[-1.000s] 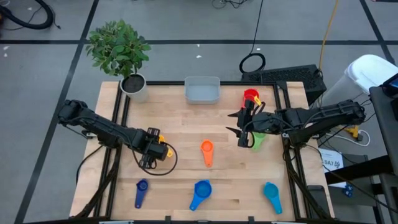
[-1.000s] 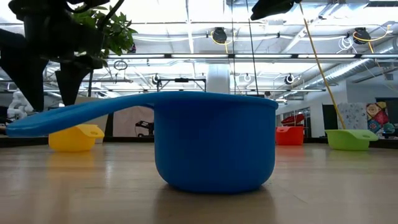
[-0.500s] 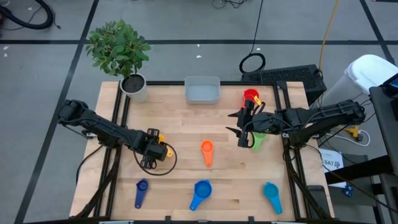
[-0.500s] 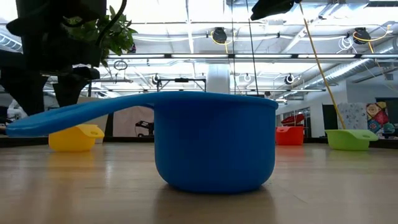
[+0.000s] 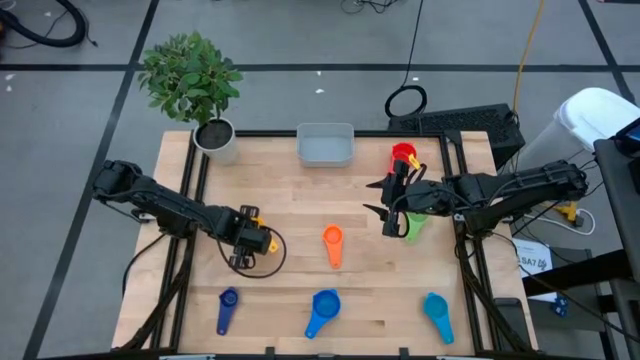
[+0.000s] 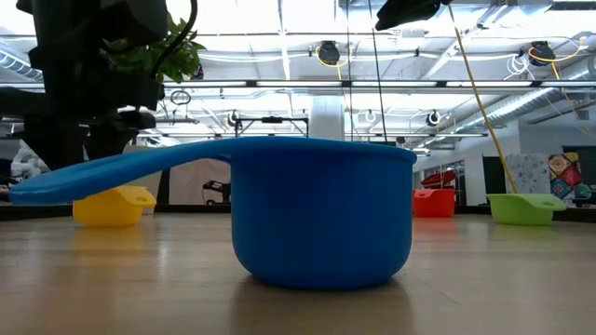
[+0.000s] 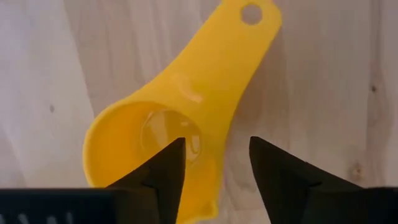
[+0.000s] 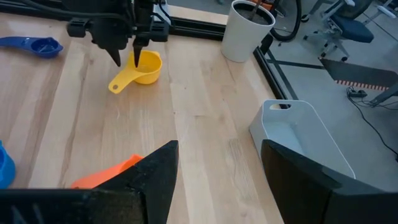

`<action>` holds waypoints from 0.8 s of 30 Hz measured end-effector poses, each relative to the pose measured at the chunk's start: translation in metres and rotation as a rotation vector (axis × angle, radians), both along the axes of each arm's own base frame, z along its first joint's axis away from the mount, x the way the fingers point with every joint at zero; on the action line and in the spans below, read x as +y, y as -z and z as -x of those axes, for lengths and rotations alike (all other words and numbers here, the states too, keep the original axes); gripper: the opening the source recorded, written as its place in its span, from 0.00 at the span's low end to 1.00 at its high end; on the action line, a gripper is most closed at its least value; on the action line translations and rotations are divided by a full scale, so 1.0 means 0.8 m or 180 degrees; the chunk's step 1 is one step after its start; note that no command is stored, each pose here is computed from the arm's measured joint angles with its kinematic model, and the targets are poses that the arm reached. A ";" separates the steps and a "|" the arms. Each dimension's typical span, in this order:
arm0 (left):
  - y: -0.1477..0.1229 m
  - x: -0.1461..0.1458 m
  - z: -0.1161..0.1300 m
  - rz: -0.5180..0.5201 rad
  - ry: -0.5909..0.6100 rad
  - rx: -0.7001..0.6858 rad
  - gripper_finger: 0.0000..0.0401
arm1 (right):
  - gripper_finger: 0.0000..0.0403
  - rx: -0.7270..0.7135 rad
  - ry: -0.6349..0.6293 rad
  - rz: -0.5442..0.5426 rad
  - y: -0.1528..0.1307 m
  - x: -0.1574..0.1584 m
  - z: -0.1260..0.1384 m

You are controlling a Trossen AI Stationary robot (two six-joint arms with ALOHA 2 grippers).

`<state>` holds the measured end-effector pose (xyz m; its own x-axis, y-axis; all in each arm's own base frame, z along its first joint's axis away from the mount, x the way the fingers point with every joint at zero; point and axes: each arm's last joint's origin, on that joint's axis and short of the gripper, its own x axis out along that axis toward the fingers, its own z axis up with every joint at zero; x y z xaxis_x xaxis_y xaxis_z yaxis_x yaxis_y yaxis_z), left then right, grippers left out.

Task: Nest measuring cups in basket
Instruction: Move the yellow measuring cup to the center of the table

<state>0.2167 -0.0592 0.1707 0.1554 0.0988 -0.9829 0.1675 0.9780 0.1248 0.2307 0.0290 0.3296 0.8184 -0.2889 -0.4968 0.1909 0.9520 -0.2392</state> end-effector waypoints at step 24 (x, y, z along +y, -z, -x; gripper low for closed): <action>0.012 0.010 -0.003 0.0143 0.0298 -0.0070 0.02 | 0.56 0.0026 -0.0010 0.0020 0.001 0.000 0.000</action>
